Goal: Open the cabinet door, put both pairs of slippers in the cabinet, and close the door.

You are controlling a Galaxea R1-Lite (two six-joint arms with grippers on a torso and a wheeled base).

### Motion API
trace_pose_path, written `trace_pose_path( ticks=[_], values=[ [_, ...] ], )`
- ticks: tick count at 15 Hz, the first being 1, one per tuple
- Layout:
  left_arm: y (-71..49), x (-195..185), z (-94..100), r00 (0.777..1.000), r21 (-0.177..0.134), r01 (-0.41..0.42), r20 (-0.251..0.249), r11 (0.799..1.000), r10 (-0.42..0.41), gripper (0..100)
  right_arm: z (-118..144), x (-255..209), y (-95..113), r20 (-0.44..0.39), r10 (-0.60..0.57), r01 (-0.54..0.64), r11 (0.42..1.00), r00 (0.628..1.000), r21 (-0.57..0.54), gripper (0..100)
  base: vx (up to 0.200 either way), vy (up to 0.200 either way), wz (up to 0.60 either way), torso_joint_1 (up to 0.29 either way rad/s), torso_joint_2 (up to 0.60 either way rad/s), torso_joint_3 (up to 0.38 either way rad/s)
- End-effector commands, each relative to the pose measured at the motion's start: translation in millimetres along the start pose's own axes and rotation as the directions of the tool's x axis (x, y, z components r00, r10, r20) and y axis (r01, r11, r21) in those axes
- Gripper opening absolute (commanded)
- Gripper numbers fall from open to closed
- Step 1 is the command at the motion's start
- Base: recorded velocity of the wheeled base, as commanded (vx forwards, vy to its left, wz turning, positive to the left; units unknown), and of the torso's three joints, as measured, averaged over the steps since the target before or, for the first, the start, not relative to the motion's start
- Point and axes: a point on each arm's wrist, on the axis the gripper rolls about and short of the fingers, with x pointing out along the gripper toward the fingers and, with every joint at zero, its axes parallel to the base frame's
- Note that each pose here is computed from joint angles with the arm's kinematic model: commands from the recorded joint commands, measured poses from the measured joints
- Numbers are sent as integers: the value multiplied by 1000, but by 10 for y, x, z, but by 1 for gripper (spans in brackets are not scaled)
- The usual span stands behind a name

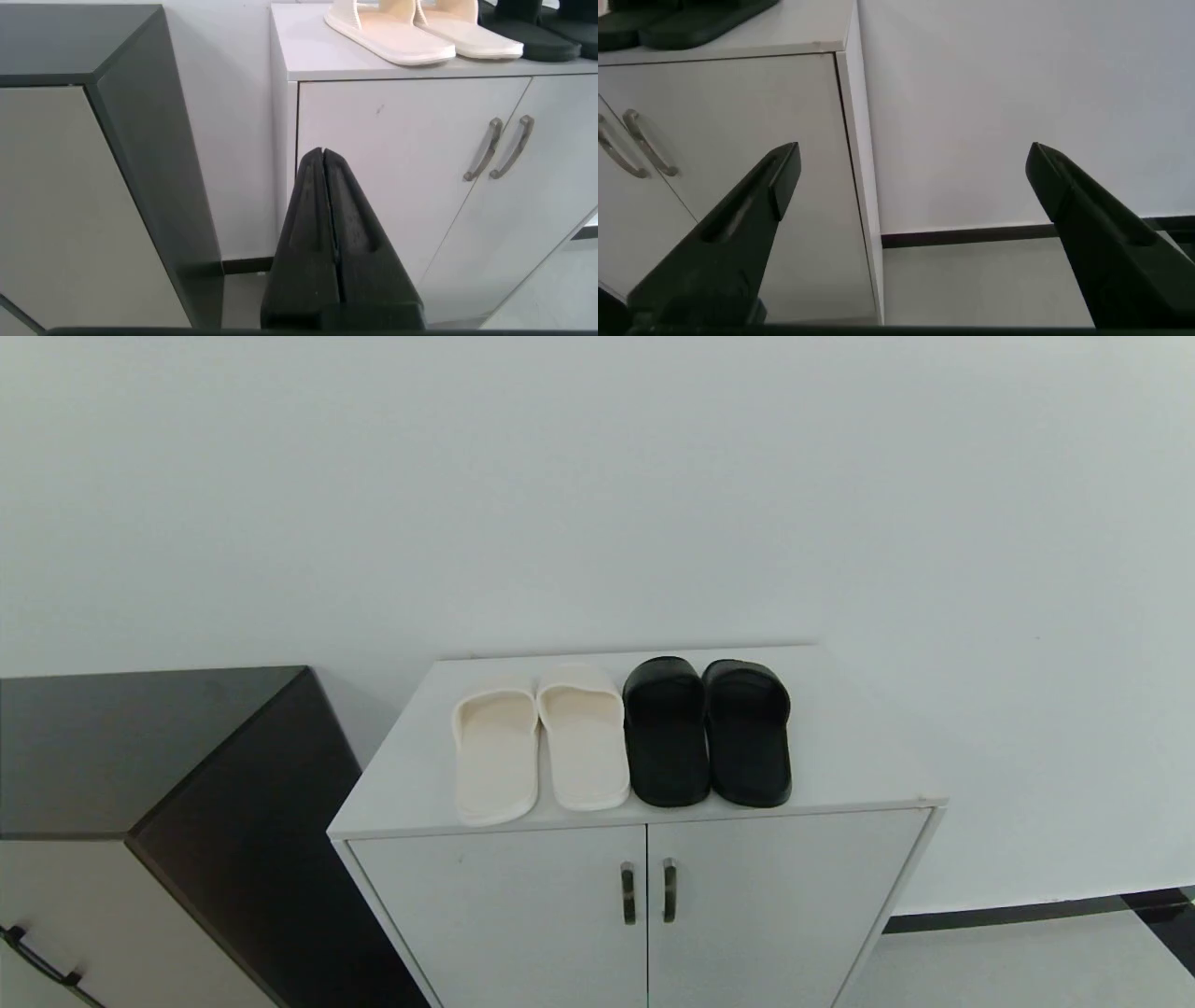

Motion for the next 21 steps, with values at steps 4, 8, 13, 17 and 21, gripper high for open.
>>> trace_pose_path(
  ticks=[4, 8, 13, 17, 21],
  values=[
    [1, 1, 0, 1000, -3, -3, -1, 1000, 3, 0, 3, 1, -2, 2, -8, 8, 1000, 1000, 14, 100, 0, 0, 0, 0, 0, 0],
    [1, 1, 0, 1000, -3, -4, -1, 1000, 4, 0, 1396, -131, -19, 16, 161, -162, 972, 987, 169, 100, 0, 0, 0, 0, 0, 0],
    [1, 1, 0, 1000, 7, -3, -1, 1000, 3, 0, 1514, 875, 144, -243, 383, -331, 915, 891, 230, 100, 0, 0, 0, 0, 0, 0],
    [0, -1, 1, 1000, 7, 1, -2, 1000, 0, 0, 1464, 1232, 455, -305, 483, -377, 859, 821, 346, 100, 0, 0, 0, 0, 0, 0],
    [-1, -1, 1, 1000, 6, 2, -2, 1000, -2, 0, 1449, 1477, 731, -345, 505, -400, 854, 791, 332, 100, 0, 0, 0, 0, 0, 0]
  ],
)
